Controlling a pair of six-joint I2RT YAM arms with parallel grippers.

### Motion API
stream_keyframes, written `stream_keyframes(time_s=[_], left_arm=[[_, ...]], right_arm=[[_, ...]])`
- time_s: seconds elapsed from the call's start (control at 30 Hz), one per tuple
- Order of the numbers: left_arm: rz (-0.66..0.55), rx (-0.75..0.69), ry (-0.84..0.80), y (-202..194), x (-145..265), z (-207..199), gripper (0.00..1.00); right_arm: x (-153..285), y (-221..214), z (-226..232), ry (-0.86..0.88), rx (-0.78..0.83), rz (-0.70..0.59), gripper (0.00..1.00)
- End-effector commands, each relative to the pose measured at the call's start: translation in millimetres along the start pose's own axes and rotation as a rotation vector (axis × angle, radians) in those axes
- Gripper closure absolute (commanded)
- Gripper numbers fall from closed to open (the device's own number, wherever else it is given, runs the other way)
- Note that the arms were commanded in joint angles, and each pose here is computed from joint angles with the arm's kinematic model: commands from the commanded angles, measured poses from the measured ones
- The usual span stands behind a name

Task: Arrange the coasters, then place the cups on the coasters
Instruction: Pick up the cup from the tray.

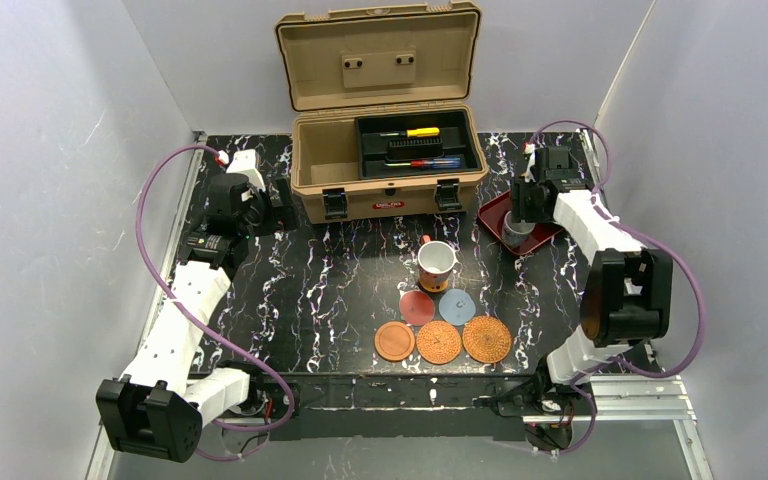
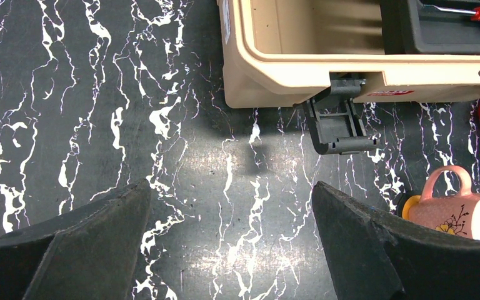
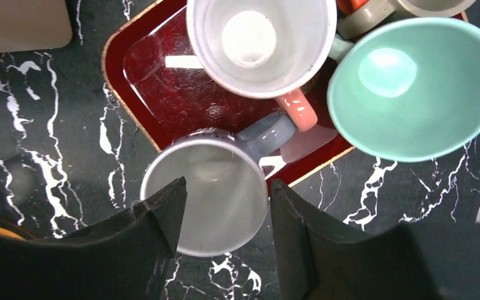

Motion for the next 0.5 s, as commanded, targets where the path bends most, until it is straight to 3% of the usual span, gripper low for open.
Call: stream_keyframes(time_s=[0.0, 0.2, 0.47], left_arm=[[0.002, 0.001, -0.019, -1, 1, -3, 0.01], [-0.002, 0.002, -0.015, -1, 2, -3, 0.01], [-0.004, 0.001, -0.017, 0, 2, -3, 0.01]], right_arm=[[31, 10, 5, -0.059, -0.132, -0.12, 0.39], [44, -3, -2, -0.198, -0.335, -0.198, 0.4], [32, -14, -2, -0.218, -0.398, -0.182, 0.4]])
Point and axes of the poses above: each gripper's point midway between its finger pads, its own x axis back along the fingers, its own z axis along the line the jaws close on, y = z × x, the point moved 9 cm from there along x, back along the fingers, and after that the axes turned 6 degrees about -x, right-handed, at the moved point
